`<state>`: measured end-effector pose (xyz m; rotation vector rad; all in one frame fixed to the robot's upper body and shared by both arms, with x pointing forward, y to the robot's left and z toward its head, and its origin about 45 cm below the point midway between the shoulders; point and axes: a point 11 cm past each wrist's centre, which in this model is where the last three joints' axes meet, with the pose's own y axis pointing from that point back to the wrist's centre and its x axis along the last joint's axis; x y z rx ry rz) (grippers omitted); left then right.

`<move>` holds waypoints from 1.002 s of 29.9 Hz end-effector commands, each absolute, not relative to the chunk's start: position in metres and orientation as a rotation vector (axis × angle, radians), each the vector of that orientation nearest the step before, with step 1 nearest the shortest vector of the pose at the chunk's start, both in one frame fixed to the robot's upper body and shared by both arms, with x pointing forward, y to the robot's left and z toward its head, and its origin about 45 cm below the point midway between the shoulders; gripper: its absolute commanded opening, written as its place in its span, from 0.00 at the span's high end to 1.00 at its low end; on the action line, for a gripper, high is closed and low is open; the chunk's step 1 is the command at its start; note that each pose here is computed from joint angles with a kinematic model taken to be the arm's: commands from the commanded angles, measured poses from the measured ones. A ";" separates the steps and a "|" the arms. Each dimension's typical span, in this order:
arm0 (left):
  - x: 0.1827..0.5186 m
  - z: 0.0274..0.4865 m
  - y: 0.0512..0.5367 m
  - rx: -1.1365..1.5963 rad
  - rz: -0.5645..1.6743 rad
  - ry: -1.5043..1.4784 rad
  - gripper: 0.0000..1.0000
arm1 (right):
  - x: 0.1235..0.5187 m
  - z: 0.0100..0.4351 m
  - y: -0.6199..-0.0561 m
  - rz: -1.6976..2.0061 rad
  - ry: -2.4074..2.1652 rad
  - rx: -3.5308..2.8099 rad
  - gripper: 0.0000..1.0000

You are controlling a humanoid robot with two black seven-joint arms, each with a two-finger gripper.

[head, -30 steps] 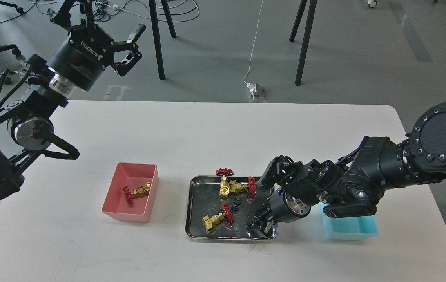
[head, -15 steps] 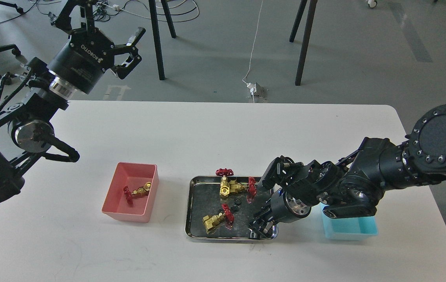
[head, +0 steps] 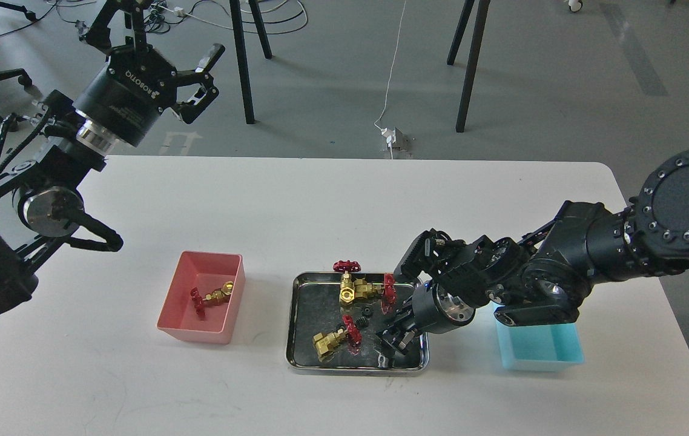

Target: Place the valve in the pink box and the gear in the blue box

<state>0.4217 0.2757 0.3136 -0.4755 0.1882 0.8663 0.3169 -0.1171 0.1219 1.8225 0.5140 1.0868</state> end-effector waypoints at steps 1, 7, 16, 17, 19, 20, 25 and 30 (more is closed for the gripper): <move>0.421 0.313 0.276 -0.474 0.867 0.190 0.01 | 0.316 0.139 -0.097 1.123 0.505 1.867 0.85; 0.421 0.313 0.274 -0.478 0.864 0.191 0.01 | 0.341 0.183 -0.184 1.007 0.261 1.881 0.85; 0.420 0.305 0.252 -0.495 0.826 0.229 0.01 | 0.313 0.183 -0.332 0.817 0.033 1.806 0.85; 0.420 0.304 0.250 -0.495 0.823 0.230 0.01 | 0.309 0.182 -0.339 0.797 0.015 1.809 0.85; 0.420 0.303 0.249 -0.496 0.821 0.235 0.00 | 0.301 0.177 -0.349 0.763 -0.001 1.811 0.85; 0.419 0.303 0.248 -0.497 0.820 0.236 0.01 | 0.299 0.174 -0.349 0.755 -0.004 1.816 0.85; 0.420 0.303 0.246 -0.498 0.815 0.237 0.01 | 0.298 0.167 -0.337 0.782 -0.058 1.867 0.70; 0.419 0.302 0.246 -0.496 0.817 0.239 0.01 | 0.298 0.166 -0.338 0.760 -0.104 1.876 0.01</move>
